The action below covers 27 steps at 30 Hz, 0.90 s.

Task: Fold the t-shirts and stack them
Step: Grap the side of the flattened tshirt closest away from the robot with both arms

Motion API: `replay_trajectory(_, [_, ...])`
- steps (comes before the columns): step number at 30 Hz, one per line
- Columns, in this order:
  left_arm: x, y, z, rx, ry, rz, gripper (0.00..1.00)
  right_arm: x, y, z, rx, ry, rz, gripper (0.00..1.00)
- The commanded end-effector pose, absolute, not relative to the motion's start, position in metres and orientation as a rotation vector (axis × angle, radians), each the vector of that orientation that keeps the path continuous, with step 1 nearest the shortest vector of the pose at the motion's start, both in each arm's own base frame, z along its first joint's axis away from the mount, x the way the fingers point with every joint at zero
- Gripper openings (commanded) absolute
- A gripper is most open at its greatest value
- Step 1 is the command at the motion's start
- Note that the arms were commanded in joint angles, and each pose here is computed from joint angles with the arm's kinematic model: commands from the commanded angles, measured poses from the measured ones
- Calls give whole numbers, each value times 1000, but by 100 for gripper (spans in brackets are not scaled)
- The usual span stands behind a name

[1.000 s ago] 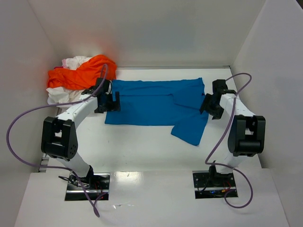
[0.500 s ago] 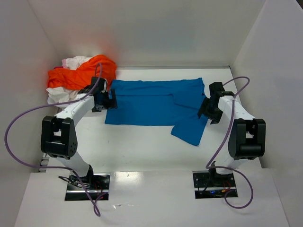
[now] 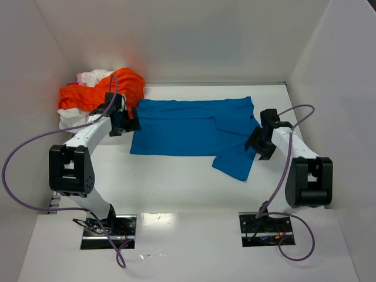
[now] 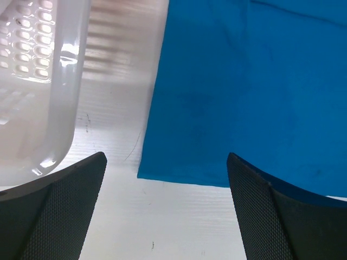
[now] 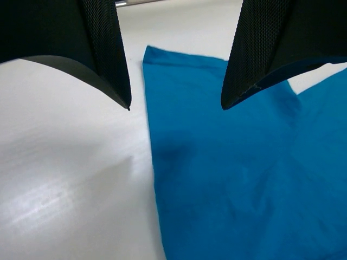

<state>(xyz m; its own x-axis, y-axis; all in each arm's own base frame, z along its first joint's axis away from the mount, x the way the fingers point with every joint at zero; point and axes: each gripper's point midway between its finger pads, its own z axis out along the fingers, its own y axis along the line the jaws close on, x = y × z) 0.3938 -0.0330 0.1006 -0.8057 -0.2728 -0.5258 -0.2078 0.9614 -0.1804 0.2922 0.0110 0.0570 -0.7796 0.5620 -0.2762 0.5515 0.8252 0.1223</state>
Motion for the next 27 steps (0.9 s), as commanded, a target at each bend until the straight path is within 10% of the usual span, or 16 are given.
replay_trajectory(1, [411, -39, 119, -289, 2476, -206, 99, 308, 19, 93, 943, 2484, 157, 73])
replay_trajectory(27, [410, -34, 112, -281, 2477, -215, 99, 272, 20, 34, 1244, 2365, 187, 73])
